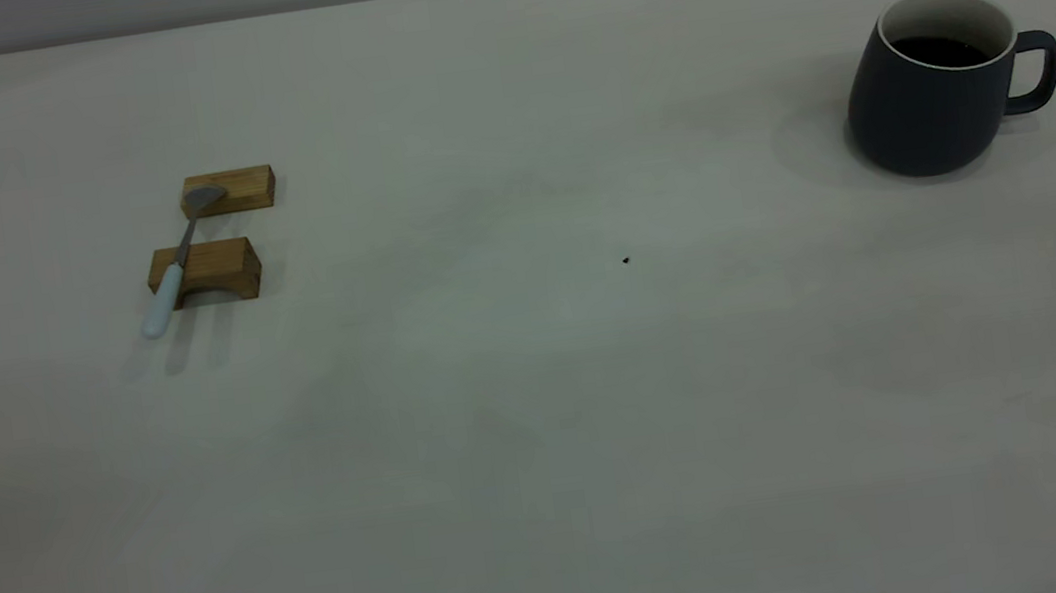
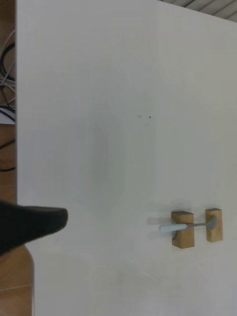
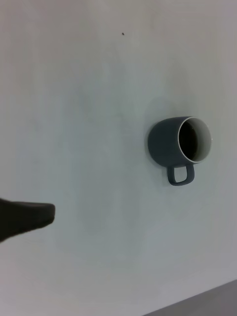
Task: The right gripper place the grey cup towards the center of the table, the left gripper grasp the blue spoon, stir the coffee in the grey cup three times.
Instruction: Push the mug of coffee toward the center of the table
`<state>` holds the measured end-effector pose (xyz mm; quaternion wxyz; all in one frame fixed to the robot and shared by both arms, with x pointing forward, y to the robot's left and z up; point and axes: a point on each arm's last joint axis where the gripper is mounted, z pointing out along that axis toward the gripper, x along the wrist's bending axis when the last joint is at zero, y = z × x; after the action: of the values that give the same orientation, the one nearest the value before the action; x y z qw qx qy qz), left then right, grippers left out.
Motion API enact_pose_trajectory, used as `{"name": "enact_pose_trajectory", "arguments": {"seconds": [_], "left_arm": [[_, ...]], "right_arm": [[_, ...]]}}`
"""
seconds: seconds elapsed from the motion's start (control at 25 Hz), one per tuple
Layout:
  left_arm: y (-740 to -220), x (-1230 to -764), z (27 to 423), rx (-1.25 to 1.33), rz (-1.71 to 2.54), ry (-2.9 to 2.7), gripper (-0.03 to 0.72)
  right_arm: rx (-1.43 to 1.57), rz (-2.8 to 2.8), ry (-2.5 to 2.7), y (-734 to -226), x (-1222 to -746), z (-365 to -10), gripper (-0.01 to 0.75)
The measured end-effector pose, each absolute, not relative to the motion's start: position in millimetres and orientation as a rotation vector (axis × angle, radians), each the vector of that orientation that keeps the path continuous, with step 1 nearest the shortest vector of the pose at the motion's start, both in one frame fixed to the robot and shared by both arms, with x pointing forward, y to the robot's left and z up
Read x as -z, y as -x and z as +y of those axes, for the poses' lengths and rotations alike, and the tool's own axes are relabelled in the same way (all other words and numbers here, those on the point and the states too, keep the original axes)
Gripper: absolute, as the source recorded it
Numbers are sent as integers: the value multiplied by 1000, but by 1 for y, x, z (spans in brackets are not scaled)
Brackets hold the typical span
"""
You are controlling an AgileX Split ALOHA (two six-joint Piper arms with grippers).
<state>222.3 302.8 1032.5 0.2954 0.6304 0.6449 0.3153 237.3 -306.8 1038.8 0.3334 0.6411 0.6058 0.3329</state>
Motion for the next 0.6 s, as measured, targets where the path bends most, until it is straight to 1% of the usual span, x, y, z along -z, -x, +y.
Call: {"name": "enact_pose_trajectory", "arguments": {"seconds": [0.16, 0.28, 0.36, 0.52, 0.6], "left_arm": [[-222, -1032, 303, -839, 1716, -1677, 519], [-222, -1032, 303, -839, 1716, -1677, 519], [-222, -1032, 303, -839, 1716, -1677, 519], [-222, -1032, 303, -839, 1716, -1677, 519], [-222, -1032, 303, -839, 1716, -1677, 519]], "right_arm": [[-863, 1612, -1654, -238, -1039, -306, 529], [-828, 1685, -1618, -249, -1045, -303, 537], [-781, 1741, -1604, -264, -1049, -302, 561], [-717, 1848, -1584, -304, -1053, -297, 637], [-705, 1910, -1566, -326, -1053, -293, 651]]}}
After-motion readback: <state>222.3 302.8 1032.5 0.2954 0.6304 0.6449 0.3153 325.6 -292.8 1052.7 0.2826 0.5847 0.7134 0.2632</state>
